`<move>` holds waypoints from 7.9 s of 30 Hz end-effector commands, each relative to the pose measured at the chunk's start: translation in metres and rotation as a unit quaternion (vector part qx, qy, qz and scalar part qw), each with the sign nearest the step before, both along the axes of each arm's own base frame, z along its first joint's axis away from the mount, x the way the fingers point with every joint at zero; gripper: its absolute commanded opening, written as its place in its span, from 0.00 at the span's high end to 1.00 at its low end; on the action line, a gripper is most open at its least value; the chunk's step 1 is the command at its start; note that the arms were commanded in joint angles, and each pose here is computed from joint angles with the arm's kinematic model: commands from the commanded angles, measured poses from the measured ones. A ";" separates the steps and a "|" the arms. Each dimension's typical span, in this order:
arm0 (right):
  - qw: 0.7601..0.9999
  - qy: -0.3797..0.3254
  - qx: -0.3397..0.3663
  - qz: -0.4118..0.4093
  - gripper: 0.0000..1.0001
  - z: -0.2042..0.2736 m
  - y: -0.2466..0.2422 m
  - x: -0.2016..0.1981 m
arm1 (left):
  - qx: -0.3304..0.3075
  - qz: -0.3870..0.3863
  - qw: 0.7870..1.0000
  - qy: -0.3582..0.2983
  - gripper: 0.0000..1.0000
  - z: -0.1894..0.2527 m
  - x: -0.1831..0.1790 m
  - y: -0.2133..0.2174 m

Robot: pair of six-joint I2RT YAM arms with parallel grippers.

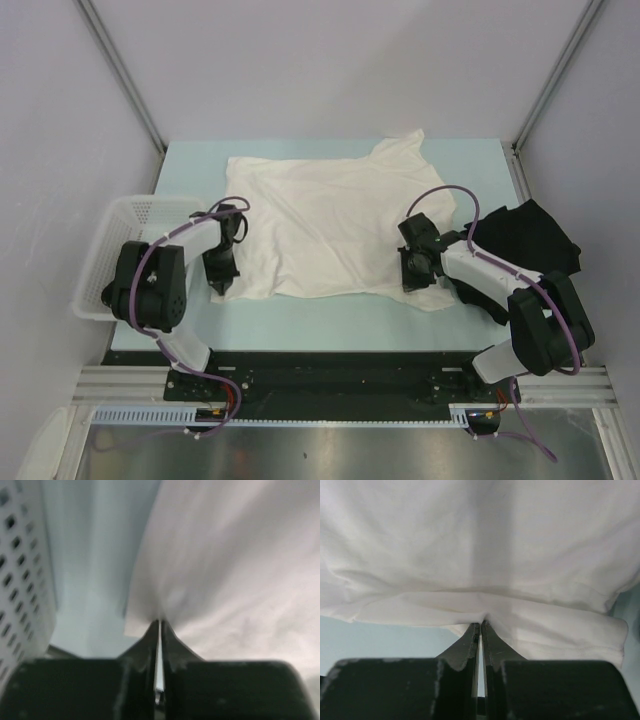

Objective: Fold and stack the t-shirts
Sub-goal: Grap the side of the flattened tshirt closest away from the robot with both arms, then fold the flattened tshirt in 1/3 of the way

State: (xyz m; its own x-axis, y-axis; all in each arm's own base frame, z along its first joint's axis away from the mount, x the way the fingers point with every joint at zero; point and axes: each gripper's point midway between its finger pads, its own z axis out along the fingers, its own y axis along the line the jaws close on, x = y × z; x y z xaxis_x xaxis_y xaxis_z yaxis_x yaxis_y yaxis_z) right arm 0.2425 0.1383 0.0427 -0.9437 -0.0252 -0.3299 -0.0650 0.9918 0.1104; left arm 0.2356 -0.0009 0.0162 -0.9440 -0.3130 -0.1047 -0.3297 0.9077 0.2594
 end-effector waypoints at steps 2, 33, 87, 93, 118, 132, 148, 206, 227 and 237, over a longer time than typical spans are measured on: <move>0.999 -0.033 0.018 0.002 0.92 0.017 0.007 0.016 | -0.023 -0.021 0.997 0.071 0.81 0.001 -0.027 -0.022; 0.999 -0.028 0.028 -0.001 0.93 0.015 0.013 0.016 | 0.031 -0.079 0.995 0.058 0.65 0.026 -0.041 -0.025; 0.999 -0.021 0.029 0.016 0.93 0.017 -0.001 0.016 | -0.025 0.025 0.999 0.026 0.68 -0.002 -0.038 -0.016; 0.999 -0.021 0.031 0.016 0.93 0.017 0.000 0.017 | -0.026 0.028 0.999 0.022 0.83 0.000 -0.041 -0.015; 0.998 -0.065 0.021 -0.004 0.92 0.040 -0.008 0.034 | 0.006 -0.006 0.999 -0.039 1.00 0.059 -0.005 -0.004; 0.990 -0.131 -0.024 -0.040 0.96 0.081 -0.047 0.081 | 0.033 -0.018 0.994 -0.100 1.00 0.107 0.049 0.005; 0.982 -0.188 -0.015 -0.001 1.00 0.100 -0.031 0.134 | 0.034 -0.009 0.990 -0.134 1.00 0.124 0.098 0.015; 0.967 -0.215 -0.135 0.031 1.00 0.077 -0.072 0.230 | 0.062 -0.041 0.986 -0.152 1.00 0.106 0.219 0.037; 0.967 -0.215 -0.136 0.007 1.00 0.035 -0.075 0.256 | 0.059 -0.034 0.985 -0.160 1.00 0.046 0.246 0.034; 0.966 -0.213 -0.145 -0.001 0.93 0.021 -0.082 0.263 | 0.076 -0.034 0.984 -0.158 0.92 0.040 0.242 0.040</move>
State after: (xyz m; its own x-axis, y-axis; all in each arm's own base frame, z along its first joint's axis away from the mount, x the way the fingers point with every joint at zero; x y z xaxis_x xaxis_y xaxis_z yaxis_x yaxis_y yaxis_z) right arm 0.4821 0.0728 0.0512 -0.7621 -0.2055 -0.6140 -0.1196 0.9767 -0.1783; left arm 0.4759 0.0195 0.0505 -0.8899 -0.2187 -0.4004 -0.3309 0.9136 0.2364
